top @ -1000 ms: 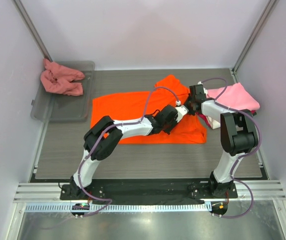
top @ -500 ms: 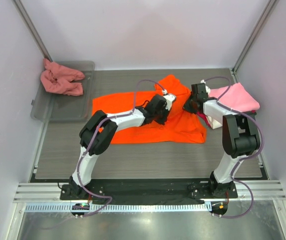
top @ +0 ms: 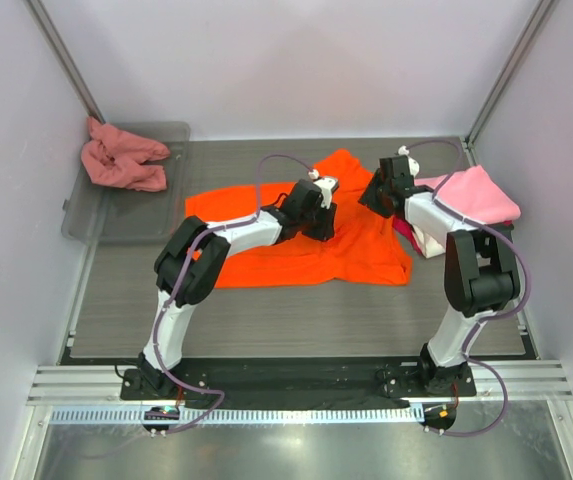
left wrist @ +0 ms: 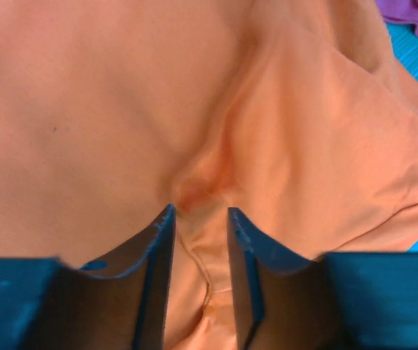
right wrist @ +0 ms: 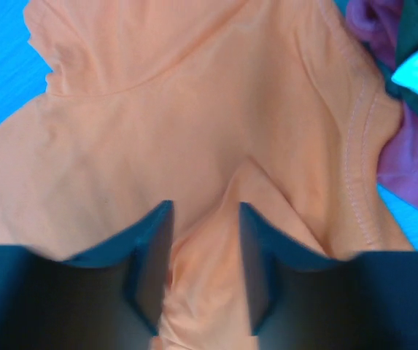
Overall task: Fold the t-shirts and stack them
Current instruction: Fold the tshirt
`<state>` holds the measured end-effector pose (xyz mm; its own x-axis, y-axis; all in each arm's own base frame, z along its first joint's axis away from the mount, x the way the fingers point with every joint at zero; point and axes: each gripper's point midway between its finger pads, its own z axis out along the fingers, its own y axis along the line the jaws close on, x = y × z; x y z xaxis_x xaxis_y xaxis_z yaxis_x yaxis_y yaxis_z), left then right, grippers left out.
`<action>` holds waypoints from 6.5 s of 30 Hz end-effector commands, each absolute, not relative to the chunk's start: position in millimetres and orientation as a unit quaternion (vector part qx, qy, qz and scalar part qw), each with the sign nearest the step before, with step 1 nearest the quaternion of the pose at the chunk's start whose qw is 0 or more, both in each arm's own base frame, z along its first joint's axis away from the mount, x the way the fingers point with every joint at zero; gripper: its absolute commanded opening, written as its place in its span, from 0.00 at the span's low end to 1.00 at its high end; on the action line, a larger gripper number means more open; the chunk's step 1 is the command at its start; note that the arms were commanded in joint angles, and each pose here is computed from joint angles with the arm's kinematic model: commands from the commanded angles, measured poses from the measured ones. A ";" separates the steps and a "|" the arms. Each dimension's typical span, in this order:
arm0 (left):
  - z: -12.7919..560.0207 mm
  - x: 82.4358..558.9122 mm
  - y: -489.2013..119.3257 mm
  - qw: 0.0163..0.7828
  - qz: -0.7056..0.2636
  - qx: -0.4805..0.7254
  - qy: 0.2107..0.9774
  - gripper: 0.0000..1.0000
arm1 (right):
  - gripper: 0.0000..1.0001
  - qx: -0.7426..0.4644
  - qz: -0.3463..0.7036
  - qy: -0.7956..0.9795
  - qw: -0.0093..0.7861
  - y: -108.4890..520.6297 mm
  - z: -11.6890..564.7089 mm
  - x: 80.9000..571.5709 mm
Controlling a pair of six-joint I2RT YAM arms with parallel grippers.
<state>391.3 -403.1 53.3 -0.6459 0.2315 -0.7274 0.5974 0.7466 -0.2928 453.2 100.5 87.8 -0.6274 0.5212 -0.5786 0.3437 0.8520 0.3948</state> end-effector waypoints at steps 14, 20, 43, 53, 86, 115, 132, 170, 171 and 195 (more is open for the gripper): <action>95.1 396.6 -403.8 0.368 -0.292 0.220 0.855 0.63 | 0.50 0.237 0.054 0.899 0.365 50.8 95.4 331.0; 77.9 404.6 -412.0 0.355 -0.290 0.214 0.863 0.56 | 0.46 0.273 0.031 0.894 0.353 35.4 74.8 298.5; 119.5 394.2 -365.9 0.366 -0.253 0.144 0.884 0.57 | 0.18 0.335 -0.045 0.896 0.288 -30.6 38.5 301.1; 114.8 413.8 -242.7 0.403 -0.159 0.005 0.901 0.59 | 0.53 0.265 0.018 0.893 0.362 5.8 91.6 332.3; 15.3 401.4 -32.6 0.260 0.127 -0.252 0.924 0.50 | 0.49 0.001 0.094 0.951 0.295 189.1 45.3 286.7; 96.7 477.2 -77.8 0.381 0.034 -0.193 0.904 0.72 | 0.56 -0.025 0.063 0.938 0.339 213.3 93.9 280.0; 57.6 521.9 -43.0 0.320 0.095 -0.221 0.916 0.70 | 0.62 0.096 0.146 0.897 0.407 167.8 176.2 431.4; 35.1 511.2 -39.9 0.309 0.086 -0.197 0.926 0.00 | 0.70 0.047 0.066 0.906 0.415 110.8 53.6 654.2; 36.8 511.4 -40.5 0.311 0.083 -0.197 0.926 0.00 | 0.69 0.043 0.074 0.904 0.419 113.9 56.2 657.3; 68.9 507.7 -38.4 0.337 0.102 -0.183 0.918 0.00 | 0.01 0.033 0.121 0.873 0.471 127.2 117.9 662.2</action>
<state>505.9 -40.8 29.0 -0.7497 -0.2868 -0.5965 -0.4033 0.9125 0.0681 656.9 137.1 36.8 -0.6653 0.1723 -0.7264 -0.0394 0.9635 0.2647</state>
